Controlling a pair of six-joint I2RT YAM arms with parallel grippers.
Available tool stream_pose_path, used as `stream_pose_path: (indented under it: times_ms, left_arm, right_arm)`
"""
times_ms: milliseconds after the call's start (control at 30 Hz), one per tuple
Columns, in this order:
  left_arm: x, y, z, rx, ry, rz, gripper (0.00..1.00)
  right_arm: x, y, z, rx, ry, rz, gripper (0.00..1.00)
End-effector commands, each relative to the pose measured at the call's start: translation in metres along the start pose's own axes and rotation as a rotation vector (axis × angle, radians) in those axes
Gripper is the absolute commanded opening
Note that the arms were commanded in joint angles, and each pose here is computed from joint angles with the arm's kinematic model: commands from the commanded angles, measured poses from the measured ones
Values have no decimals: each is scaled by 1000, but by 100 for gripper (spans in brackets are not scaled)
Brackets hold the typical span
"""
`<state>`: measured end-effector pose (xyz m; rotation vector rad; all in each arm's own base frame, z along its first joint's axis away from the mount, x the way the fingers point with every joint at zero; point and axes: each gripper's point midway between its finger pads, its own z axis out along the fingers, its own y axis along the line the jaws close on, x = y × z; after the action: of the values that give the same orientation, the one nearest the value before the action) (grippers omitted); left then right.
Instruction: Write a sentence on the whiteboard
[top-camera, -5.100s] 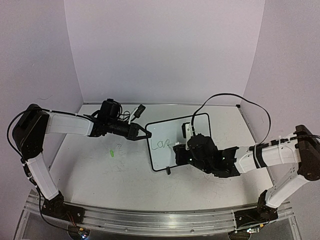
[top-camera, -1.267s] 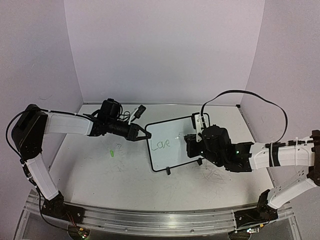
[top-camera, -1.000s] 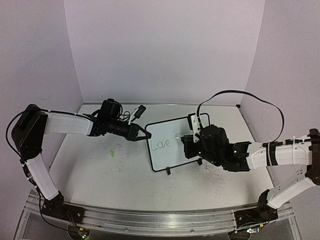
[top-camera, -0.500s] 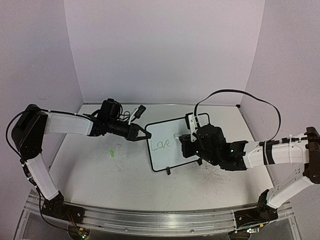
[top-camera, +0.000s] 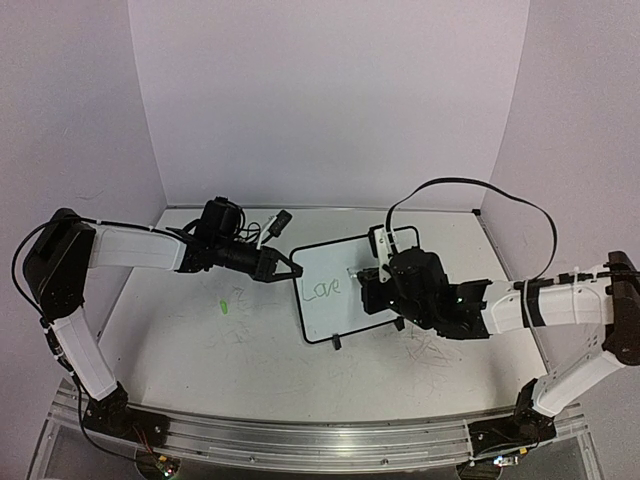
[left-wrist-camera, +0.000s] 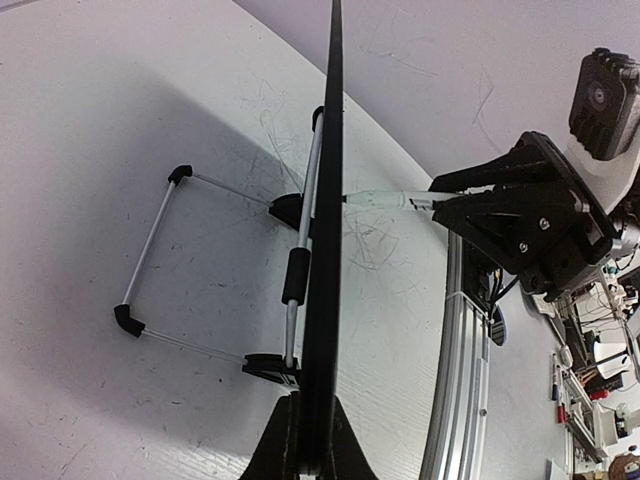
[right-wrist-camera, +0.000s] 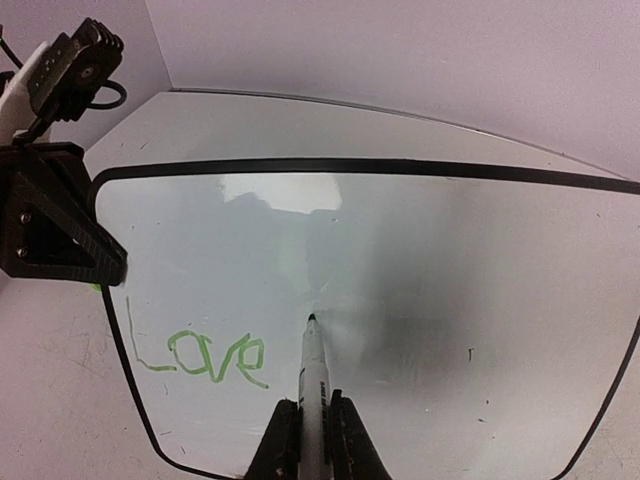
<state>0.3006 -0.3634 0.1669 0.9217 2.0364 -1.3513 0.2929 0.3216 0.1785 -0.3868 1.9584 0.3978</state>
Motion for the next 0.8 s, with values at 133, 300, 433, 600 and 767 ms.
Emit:
stream_pose_path:
  times_ms: [133,300,433,600,767]
  left_arm:
    - [-15,-15,-7,21,-15,29,0]
    - [-16,-15,-7,21,-17,30,0]
    - [-16,-15,-7,21,-18,32,0]
    - [-16,-15,-7,21,-18,32,0]
    - [-17,-15,-7,20,-18,32,0]
  right_arm:
    - [-19,1,4,19,-47,37,0]
    - [-13,0,6,24,-31,38,0]
    - [-8,-2,5,28,-20,42,0]
    - [-2,-3,5,30,-3,47,0]
    - [4,-5,4,26,10,53,0]
